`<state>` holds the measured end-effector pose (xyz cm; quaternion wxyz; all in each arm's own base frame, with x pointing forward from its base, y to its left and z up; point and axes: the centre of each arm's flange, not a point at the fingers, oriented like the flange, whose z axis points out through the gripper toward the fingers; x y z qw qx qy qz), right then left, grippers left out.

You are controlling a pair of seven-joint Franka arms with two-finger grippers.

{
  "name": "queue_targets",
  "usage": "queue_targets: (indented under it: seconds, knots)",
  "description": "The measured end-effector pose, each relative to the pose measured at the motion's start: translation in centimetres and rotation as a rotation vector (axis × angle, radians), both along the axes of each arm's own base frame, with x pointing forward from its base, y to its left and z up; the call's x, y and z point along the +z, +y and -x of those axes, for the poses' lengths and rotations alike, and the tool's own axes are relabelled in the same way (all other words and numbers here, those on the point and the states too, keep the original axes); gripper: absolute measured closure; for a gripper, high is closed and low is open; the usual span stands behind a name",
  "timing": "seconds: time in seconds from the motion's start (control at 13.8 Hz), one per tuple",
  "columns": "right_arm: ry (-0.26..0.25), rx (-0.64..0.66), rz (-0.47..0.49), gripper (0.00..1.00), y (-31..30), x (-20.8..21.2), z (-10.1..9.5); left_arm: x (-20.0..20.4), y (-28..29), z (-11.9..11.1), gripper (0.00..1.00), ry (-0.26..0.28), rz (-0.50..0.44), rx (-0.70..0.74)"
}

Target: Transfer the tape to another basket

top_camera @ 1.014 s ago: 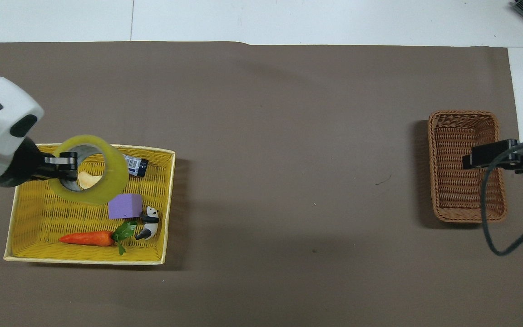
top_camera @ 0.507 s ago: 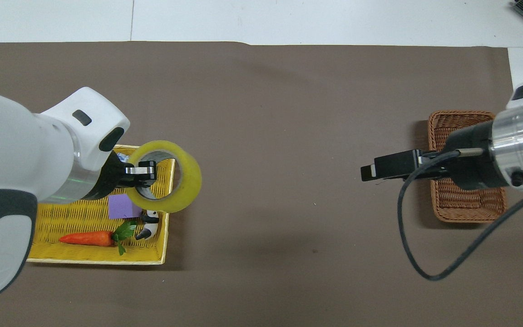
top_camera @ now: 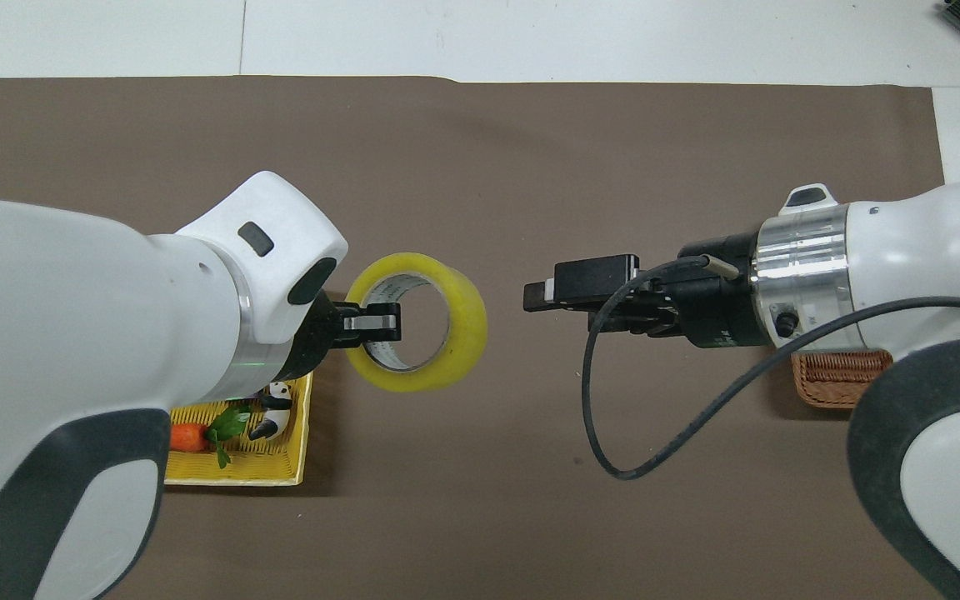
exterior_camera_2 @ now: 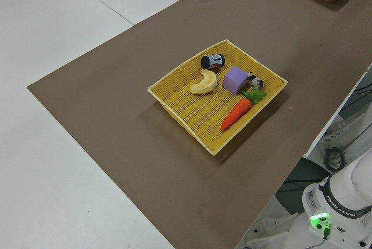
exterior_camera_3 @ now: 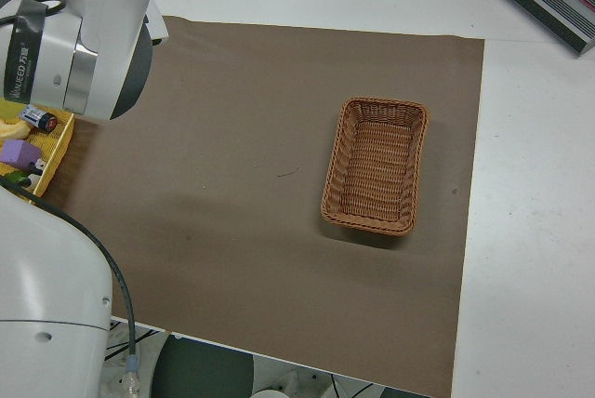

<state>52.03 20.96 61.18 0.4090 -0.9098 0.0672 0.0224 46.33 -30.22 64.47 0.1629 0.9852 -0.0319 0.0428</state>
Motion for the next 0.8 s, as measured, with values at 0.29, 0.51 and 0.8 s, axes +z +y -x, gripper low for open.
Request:
queue_targets:
  seconds: [0.29,0.51,0.8]
  knots:
    - [0.038,-0.067,-0.105,0.0,0.0,-0.8,-0.2,0.1,-2.2,1.3,0.77,-0.03,0.033,-0.159]
    - [0.05,-0.079,-0.116,0.0,-0.1,-0.7,0.1,0.4,-3.5,1.7,0.77,-0.066,0.067,-0.193]
    - [0.056,-0.066,-0.115,0.0,0.0,-0.6,0.8,0.5,-5.4,2.0,0.77,-0.102,0.109,-0.151]
